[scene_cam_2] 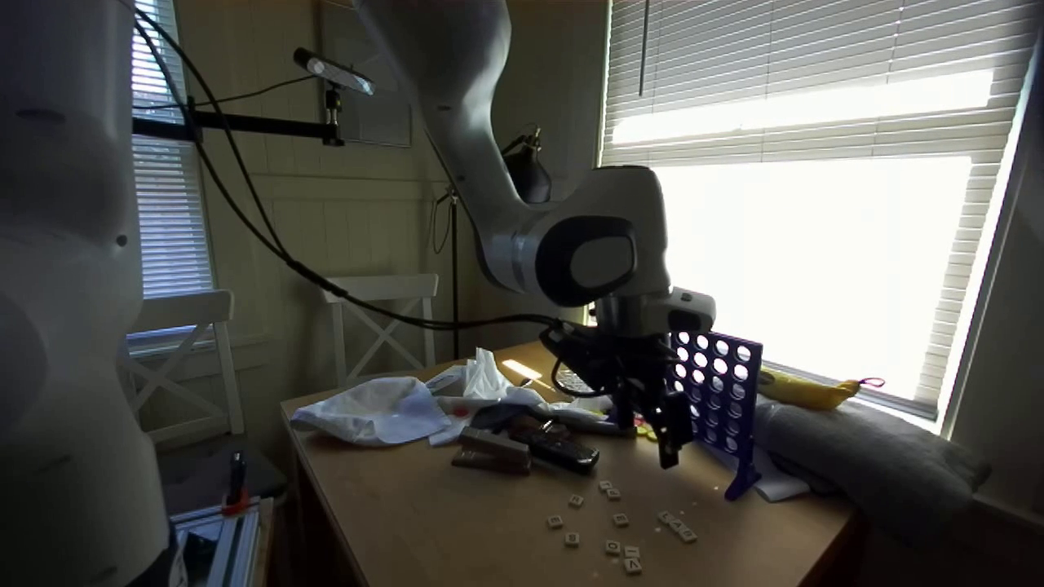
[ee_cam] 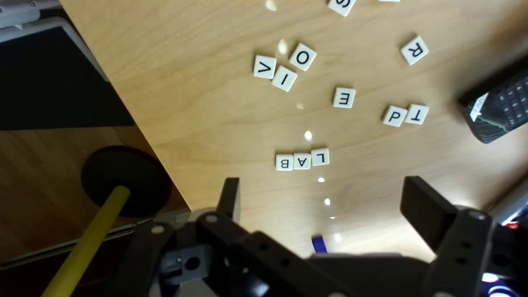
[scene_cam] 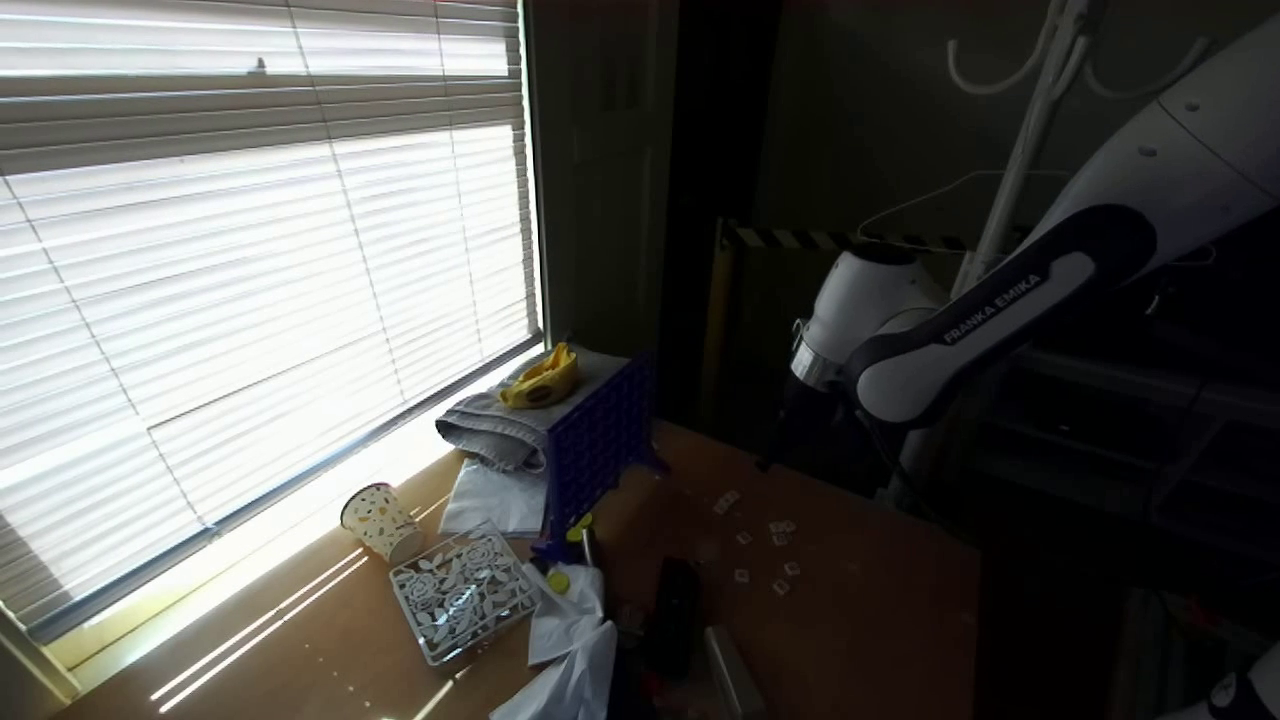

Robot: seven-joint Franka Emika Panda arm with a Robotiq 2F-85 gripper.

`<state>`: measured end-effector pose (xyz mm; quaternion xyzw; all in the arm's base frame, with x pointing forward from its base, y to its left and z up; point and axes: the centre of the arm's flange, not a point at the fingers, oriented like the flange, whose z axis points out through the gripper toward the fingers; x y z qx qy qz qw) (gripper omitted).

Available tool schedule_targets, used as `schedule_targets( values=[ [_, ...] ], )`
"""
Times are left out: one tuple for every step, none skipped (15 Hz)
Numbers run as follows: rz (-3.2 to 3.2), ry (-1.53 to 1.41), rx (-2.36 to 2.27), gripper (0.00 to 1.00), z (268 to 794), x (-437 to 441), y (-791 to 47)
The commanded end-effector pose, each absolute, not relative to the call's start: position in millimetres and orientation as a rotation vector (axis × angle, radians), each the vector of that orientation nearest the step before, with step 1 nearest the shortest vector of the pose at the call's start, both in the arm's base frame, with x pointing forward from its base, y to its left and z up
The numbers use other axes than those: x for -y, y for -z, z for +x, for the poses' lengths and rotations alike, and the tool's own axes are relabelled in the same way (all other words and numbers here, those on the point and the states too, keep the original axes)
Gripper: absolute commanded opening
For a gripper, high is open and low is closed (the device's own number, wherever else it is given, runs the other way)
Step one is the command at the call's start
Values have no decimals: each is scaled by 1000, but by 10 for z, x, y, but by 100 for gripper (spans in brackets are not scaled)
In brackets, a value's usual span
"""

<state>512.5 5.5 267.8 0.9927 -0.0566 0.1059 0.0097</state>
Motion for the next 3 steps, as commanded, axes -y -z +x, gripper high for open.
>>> schedule_targets(
  values=[
    [3100,-332,177,100,5112,-52,-2689],
    [3100,-331,177,100,5105,-51,-2691],
    [3100,-331,177,100,5104,-52,-2691]
  ],
)
